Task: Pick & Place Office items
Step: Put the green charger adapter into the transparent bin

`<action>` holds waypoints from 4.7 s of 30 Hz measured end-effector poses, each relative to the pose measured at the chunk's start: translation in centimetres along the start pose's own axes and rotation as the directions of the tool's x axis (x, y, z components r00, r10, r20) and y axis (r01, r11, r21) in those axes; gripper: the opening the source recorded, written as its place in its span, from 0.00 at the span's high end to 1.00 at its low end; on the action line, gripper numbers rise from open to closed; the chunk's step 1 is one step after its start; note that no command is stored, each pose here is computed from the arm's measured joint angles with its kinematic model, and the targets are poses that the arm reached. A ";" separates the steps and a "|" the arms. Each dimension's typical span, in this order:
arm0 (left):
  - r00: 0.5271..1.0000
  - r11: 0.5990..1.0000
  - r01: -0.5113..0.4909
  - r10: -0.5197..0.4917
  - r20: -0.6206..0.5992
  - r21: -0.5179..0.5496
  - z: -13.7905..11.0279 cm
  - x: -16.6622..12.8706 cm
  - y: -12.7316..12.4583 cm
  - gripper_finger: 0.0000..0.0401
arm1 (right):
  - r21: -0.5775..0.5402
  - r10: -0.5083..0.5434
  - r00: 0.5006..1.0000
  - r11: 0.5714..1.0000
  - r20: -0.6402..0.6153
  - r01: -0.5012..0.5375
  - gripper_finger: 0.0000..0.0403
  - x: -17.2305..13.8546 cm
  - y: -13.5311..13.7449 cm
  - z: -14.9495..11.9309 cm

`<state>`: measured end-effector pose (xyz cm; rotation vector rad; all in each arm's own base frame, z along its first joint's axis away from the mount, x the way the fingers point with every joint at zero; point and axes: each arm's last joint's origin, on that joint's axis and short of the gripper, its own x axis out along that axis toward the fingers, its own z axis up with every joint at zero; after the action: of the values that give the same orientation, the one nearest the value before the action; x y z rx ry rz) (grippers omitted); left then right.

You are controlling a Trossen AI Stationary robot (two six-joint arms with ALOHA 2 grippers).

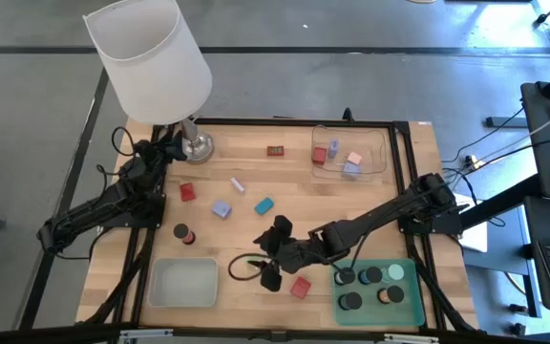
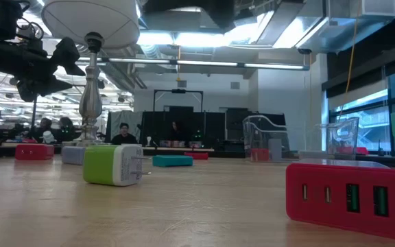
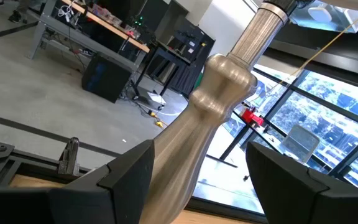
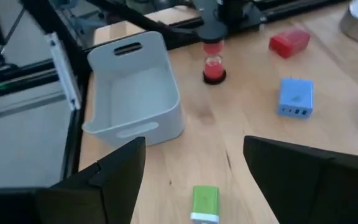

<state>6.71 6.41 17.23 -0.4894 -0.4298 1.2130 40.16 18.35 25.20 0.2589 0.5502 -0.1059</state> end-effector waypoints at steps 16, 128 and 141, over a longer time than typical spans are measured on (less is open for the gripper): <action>1.000 1.000 0.000 0.000 0.000 -0.001 0.0 0.0 0.0 0.37 | 0.077 -0.084 0.975 0.992 -0.204 0.101 0.32 6.2 -1.6 -5.9; 1.000 1.000 -0.001 0.001 0.000 0.000 0.0 0.0 0.0 0.37 | -0.048 -0.680 0.557 0.653 -0.477 0.756 0.63 -8.8 -31.5 5.8; 1.000 1.000 -0.001 0.001 0.001 0.000 0.0 0.0 0.0 0.37 | 0.164 -0.644 0.637 0.637 -0.423 0.753 0.62 -14.3 -32.5 -2.9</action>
<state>6.71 6.41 17.23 -0.4896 -0.4302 1.2140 21.06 -11.72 23.41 0.3765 0.9561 -0.9662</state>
